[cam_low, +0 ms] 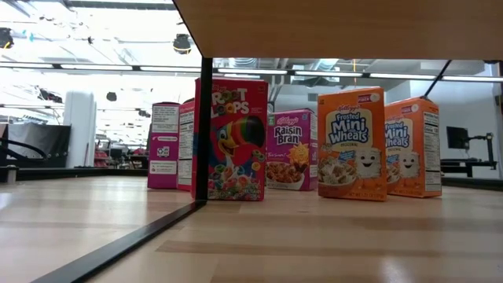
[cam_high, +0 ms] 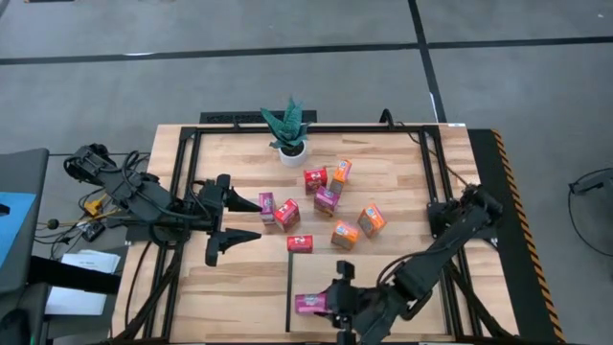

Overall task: Stack cereal on shelf
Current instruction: Put the purple cereal box on the upper left shelf

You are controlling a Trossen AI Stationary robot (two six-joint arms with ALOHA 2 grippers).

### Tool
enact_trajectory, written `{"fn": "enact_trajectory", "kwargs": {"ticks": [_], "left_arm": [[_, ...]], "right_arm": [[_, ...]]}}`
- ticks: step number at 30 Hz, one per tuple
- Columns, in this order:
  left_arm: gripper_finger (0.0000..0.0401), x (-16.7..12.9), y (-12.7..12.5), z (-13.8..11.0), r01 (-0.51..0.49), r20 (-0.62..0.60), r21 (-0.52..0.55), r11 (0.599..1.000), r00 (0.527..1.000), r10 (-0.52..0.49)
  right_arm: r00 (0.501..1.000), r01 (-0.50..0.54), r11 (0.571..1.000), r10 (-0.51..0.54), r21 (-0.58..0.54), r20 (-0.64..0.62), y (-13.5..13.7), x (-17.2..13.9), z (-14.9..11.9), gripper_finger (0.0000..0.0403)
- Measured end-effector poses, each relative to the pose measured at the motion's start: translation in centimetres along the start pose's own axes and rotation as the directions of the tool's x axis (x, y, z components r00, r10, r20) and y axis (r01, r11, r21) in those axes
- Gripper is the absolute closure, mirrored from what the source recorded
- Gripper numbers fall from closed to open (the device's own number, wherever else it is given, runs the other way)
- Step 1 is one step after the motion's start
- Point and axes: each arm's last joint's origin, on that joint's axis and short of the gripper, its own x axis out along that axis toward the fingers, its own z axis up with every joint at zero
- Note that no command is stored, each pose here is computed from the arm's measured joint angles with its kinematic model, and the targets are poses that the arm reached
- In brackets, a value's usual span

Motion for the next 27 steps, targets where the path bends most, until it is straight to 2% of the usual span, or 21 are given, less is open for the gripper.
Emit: {"fn": "enact_trajectory", "kwargs": {"ticks": [5,13,22,27], "left_arm": [[0.0111,0.0,0.0,0.0,0.000,-0.001,0.001,1.000,1.000,0.000],[0.0111,0.0,0.0,0.0,-0.001,-0.003,0.002,1.000,1.000,0.001],[0.0111,0.0,0.0,0.0,-0.001,-0.004,0.003,1.000,1.000,0.001],[0.0111,0.0,0.0,0.0,-0.001,-0.004,0.003,1.000,1.000,0.001]], "right_arm": [[1.000,0.013,0.999,-0.013,0.040,0.012,1.2,0.8,-0.4,0.0228],[0.993,0.091,0.994,-0.095,0.052,0.072,2.5,-0.4,-1.6,0.0228],[0.992,0.100,0.994,-0.104,0.054,0.069,2.4,-0.4,-1.5,0.0213],[0.997,0.063,0.996,-0.065,0.057,0.036,2.3,-0.2,-1.5,0.0204]]}}
